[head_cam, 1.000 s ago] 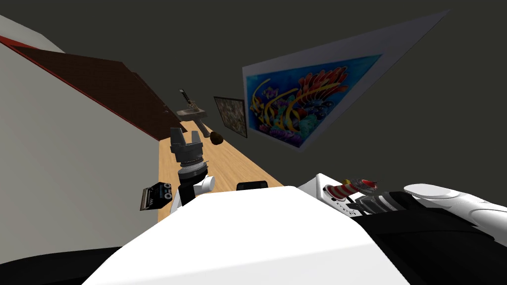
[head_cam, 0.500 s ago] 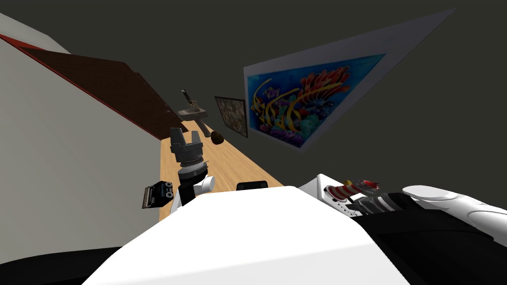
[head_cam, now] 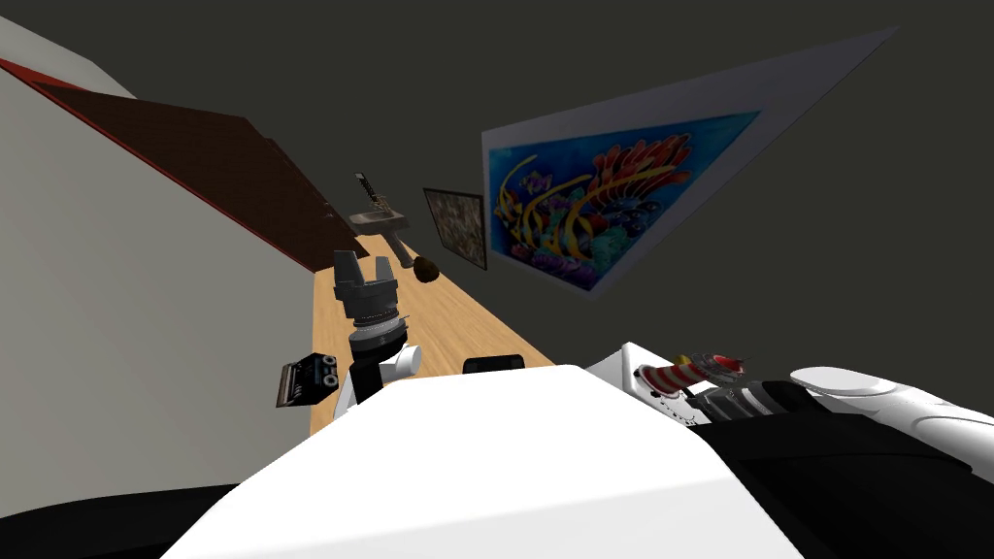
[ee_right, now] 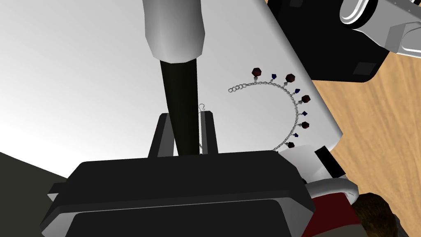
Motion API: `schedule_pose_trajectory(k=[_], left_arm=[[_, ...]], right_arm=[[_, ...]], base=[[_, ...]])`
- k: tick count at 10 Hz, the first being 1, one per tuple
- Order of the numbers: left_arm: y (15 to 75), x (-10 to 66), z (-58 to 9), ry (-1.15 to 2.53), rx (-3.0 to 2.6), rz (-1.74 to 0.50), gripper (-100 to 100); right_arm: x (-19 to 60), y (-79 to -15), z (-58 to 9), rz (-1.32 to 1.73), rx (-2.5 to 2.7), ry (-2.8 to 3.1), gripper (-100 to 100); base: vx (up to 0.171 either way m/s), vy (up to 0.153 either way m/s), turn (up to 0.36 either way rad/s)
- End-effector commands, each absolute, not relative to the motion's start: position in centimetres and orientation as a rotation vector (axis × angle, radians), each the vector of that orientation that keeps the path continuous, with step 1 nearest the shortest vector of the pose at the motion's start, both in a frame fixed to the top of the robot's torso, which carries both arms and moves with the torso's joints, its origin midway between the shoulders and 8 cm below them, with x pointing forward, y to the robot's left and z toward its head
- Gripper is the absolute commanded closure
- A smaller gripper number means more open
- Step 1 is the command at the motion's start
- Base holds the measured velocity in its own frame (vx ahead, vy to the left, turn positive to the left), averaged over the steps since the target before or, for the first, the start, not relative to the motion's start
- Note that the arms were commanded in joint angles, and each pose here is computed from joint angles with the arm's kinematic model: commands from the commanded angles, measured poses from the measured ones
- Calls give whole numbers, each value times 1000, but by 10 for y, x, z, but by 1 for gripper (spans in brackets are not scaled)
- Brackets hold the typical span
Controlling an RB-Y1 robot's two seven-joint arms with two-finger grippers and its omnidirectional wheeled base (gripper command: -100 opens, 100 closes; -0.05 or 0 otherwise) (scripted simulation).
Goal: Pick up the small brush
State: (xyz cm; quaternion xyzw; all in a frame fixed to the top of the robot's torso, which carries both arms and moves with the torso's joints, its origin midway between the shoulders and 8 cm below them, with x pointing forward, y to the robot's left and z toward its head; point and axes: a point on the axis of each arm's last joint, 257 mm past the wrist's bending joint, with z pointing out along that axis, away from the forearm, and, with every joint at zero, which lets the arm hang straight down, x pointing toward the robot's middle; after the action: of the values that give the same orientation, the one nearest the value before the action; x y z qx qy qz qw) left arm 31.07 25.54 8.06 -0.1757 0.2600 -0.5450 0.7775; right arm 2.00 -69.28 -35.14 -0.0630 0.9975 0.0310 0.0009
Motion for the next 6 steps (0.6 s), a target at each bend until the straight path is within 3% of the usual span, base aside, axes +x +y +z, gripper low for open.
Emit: schedule_pose_trajectory(k=[1,2,3,4,6], left_arm=[[255,311,81,562,-380,-1179,0],[255,311,81,562,-380,-1179,0],[255,311,81,562,-380,-1179,0],[255,311,81,562,-380,-1179,0],[255,311,81,563,-380,-1179,0]], right_arm=[[20,-693,-351,97,-198,3132,100],[20,-693,-351,97,-198,3132,100],[20,-693,-351,97,-198,3132,0],[22,-689,-350,112,-203,3133,100],[25,-690,-344,111,-210,3133,100]], base=[[0,0,0],[0,0,0],[0,0,0],[2,-7,-24],[1,-7,-32]])
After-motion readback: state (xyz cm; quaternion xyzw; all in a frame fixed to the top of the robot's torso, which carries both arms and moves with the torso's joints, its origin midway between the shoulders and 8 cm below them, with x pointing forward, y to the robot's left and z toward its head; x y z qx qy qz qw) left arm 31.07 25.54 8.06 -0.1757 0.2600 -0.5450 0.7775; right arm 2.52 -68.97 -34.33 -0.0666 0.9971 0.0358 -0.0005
